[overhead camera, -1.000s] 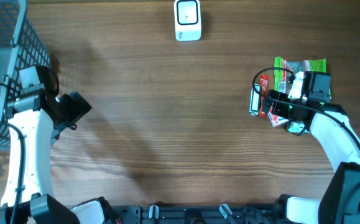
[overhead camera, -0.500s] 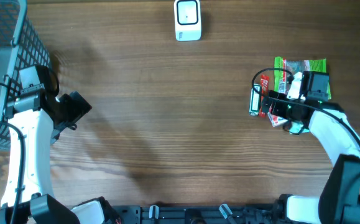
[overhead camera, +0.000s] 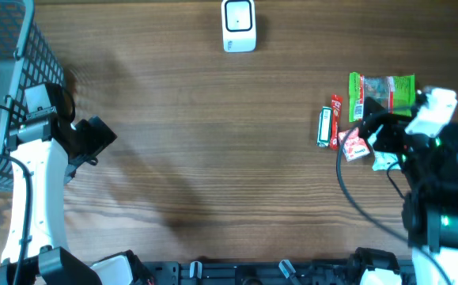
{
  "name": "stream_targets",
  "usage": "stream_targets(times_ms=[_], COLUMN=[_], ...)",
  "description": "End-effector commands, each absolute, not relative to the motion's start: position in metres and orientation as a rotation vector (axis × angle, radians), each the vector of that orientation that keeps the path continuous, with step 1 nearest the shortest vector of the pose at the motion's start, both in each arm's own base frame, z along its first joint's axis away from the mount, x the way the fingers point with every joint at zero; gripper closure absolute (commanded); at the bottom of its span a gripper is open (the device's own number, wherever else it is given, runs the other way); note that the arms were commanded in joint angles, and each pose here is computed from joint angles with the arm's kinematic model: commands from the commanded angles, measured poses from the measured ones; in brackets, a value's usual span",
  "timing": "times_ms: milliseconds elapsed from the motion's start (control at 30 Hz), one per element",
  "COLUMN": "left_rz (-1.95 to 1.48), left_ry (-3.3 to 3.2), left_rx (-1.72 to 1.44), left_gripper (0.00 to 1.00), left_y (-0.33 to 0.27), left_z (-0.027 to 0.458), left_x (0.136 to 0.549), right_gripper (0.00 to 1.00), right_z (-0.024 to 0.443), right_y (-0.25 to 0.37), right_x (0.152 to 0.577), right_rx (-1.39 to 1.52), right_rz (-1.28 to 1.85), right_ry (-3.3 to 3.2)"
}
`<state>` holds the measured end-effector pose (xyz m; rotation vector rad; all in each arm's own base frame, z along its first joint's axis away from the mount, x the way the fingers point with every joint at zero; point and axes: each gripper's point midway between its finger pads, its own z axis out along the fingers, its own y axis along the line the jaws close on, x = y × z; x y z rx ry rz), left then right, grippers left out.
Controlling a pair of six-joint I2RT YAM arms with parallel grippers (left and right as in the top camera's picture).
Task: Scan the item barcode
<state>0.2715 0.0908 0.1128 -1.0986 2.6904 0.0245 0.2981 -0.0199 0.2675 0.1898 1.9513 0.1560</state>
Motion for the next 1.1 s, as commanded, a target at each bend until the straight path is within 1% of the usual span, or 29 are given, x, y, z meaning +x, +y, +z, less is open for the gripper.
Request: stream_targets(times_ms=[0, 67, 133, 200, 267, 367, 533, 600, 733, 833, 900, 967, 1067], left_rz=[0.032, 0.032, 0.032, 0.032, 0.032, 0.032, 0.032, 0.032, 0.032, 0.032, 0.032, 0.032, 0.032], left_ry=[2.677, 2.677, 2.677, 2.677, 2.677, 2.677, 2.677, 2.677, 2.677, 2.677, 2.677, 2.677, 2.677], left_rx=[-1.118, -1.118, -1.118, -1.118, -1.118, -1.118, -1.118, -1.118, -1.118, -1.118, -1.118, -1.118, -1.118], left_gripper=[0.00, 0.00, 0.00, 0.00, 0.00, 0.00, 0.00, 0.00, 0.00, 0.00, 0.00, 0.00, 0.00], left_y=[0.093, 0.093, 0.093, 0.093, 0.093, 0.093, 0.093, 0.093, 0.093, 0.093, 0.093, 0.093, 0.093], left_z=[0.114, 0.114, 0.114, 0.114, 0.114, 0.114, 0.114, 0.114, 0.114, 0.114, 0.114, 0.114, 0.114], left_x=[0.270, 0.270, 0.270, 0.270, 0.270, 0.270, 0.270, 0.270, 0.270, 0.270, 0.270, 0.270, 0.270], right_gripper=[0.00, 0.00, 0.00, 0.01, 0.00, 0.00, 0.00, 0.00, 0.00, 0.00, 0.00, 0.00, 0.00], right_z=[0.309, 0.334, 0.349, 0.347, 0.332, 0.326, 0.342, 0.338, 0.289, 0.253, 0.210, 0.178, 0.177], right_y=[-0.019, -0.015, -0.011, -0.002, 0.013, 0.027, 0.029, 0.028, 0.014, 0.022, 0.033, 0.039, 0.048], right_x=[0.274, 0.253, 0.234, 0.216, 0.204, 0.196, 0.197, 0.198, 0.219, 0.233, 0.242, 0.243, 0.242], right_rx=[0.159, 0.138, 0.121, 0.088, 0.032, -0.033, -0.018, -0.013, 0.177, 0.180, 0.124, 0.056, -0.132], right_rz=[0.116, 0.106, 0.102, 0.124, 0.170, 0.221, 0.296, 0.298, 0.411, 0.413, 0.387, 0.351, 0.244], right_ry=[1.806, 1.706, 1.635, 1.594, 1.561, 1.414, 1.126, 1.062, 1.088, 1.242, 1.434, 1.568, 1.559])
